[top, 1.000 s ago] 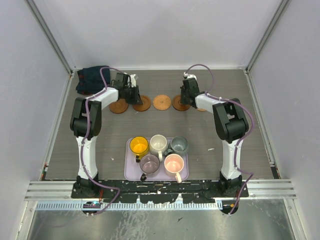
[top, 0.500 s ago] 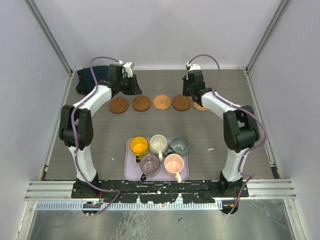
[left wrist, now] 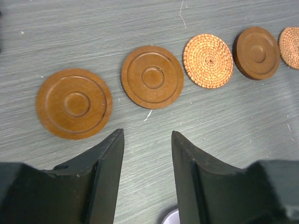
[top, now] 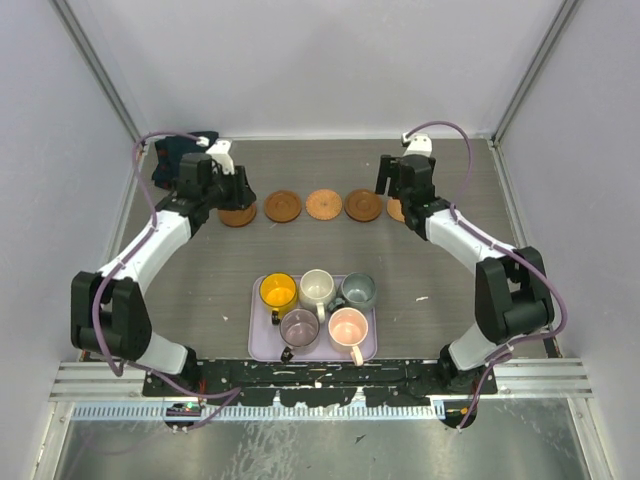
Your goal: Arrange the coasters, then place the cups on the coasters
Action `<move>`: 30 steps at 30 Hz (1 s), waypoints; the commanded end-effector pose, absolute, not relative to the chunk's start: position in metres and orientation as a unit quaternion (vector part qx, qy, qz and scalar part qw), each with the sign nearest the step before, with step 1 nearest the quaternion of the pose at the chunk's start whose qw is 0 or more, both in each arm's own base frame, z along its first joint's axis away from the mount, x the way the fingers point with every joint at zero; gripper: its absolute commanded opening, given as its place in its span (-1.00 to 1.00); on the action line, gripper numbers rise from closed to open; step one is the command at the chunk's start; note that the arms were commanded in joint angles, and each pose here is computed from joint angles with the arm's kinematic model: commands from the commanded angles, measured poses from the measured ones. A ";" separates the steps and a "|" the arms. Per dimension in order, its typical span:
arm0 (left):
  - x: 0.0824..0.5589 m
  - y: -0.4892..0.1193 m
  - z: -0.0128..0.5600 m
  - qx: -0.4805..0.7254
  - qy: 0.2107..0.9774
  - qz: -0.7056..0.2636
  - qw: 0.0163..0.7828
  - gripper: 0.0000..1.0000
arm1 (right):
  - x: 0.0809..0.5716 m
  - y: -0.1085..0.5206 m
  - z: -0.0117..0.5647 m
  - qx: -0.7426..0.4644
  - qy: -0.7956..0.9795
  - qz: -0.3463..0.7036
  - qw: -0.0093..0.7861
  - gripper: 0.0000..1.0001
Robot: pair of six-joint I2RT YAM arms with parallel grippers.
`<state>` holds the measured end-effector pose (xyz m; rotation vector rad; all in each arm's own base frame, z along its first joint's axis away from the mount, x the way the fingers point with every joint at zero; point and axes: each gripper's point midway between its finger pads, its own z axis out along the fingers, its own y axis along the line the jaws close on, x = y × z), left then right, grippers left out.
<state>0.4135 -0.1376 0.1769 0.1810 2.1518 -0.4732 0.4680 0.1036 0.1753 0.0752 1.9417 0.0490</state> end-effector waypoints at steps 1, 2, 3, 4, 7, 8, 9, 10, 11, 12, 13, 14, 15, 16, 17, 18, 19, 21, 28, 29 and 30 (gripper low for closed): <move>0.420 -0.126 0.223 0.066 0.827 -0.171 0.531 0.05 | 0.467 0.088 0.222 0.072 0.781 0.014 0.620 0.78; 0.418 -0.125 0.226 0.063 0.823 -0.172 0.538 0.11 | 0.465 0.086 0.222 0.075 0.781 0.012 0.620 0.87; 0.417 -0.124 0.227 0.059 0.821 -0.171 0.542 0.19 | 0.463 0.085 0.222 0.079 0.782 0.010 0.618 0.95; 0.415 -0.123 0.228 0.056 0.819 -0.171 0.545 0.29 | 0.460 0.082 0.220 0.083 0.784 0.006 0.616 0.99; 0.410 -0.120 0.226 0.052 0.823 -0.167 0.541 0.99 | 0.452 0.075 0.222 0.102 0.784 -0.003 0.612 1.00; 0.408 -0.118 0.225 0.049 0.825 -0.164 0.539 0.97 | 0.449 0.071 0.223 0.111 0.784 -0.006 0.611 1.00; 0.406 -0.117 0.224 0.046 0.827 -0.162 0.537 0.96 | 0.446 0.068 0.224 0.116 0.783 -0.008 0.611 1.00; 0.404 -0.115 0.225 0.044 0.827 -0.159 0.537 0.96 | 0.444 0.067 0.226 0.118 0.783 -0.008 0.610 1.00; 0.401 -0.113 0.222 0.039 0.829 -0.157 0.535 0.96 | 0.441 0.066 0.227 0.119 0.783 -0.008 0.610 1.00; 0.397 -0.113 0.221 0.035 0.830 -0.159 0.534 0.96 | 0.439 0.065 0.227 0.118 0.785 -0.010 0.609 1.00; 0.394 -0.113 0.218 0.032 0.830 -0.162 0.533 0.96 | 0.437 0.063 0.227 0.116 0.786 -0.014 0.607 1.00; 0.389 -0.112 0.222 0.028 0.826 -0.165 0.539 0.96 | 0.436 0.063 0.226 0.114 0.788 -0.016 0.605 1.00; 0.385 -0.111 0.224 0.020 0.823 -0.165 0.543 0.96 | 0.434 0.061 0.226 0.111 0.790 -0.020 0.603 1.00; 0.382 -0.109 0.223 0.015 0.823 -0.162 0.545 0.96 | 0.432 0.061 0.226 0.109 0.791 -0.021 0.601 1.00; 0.378 -0.109 0.221 0.012 0.822 -0.160 0.547 0.96 | 0.430 0.061 0.226 0.107 0.794 -0.021 0.598 1.00; 0.374 -0.109 0.221 0.010 0.821 -0.155 0.550 0.96 | 0.428 0.061 0.226 0.107 0.795 -0.020 0.596 1.00; 0.369 -0.109 0.223 0.010 0.819 -0.150 0.554 0.96 | 0.425 0.062 0.224 0.106 0.798 -0.015 0.593 1.00; 0.361 -0.112 0.222 0.018 0.819 -0.143 0.556 0.96 | 0.420 0.069 0.224 0.095 0.799 0.008 0.594 1.00; 0.332 -0.142 0.207 0.047 0.827 -0.160 0.538 0.96 | 0.390 0.096 0.214 0.065 0.823 0.051 0.562 0.78; 0.327 -0.146 0.204 0.052 0.828 -0.165 0.533 0.96 | 0.384 0.101 0.212 0.058 0.828 0.051 0.555 0.75; 0.322 -0.152 0.202 0.058 0.830 -0.170 0.528 0.96 | 0.377 0.105 0.210 0.054 0.835 0.048 0.545 0.74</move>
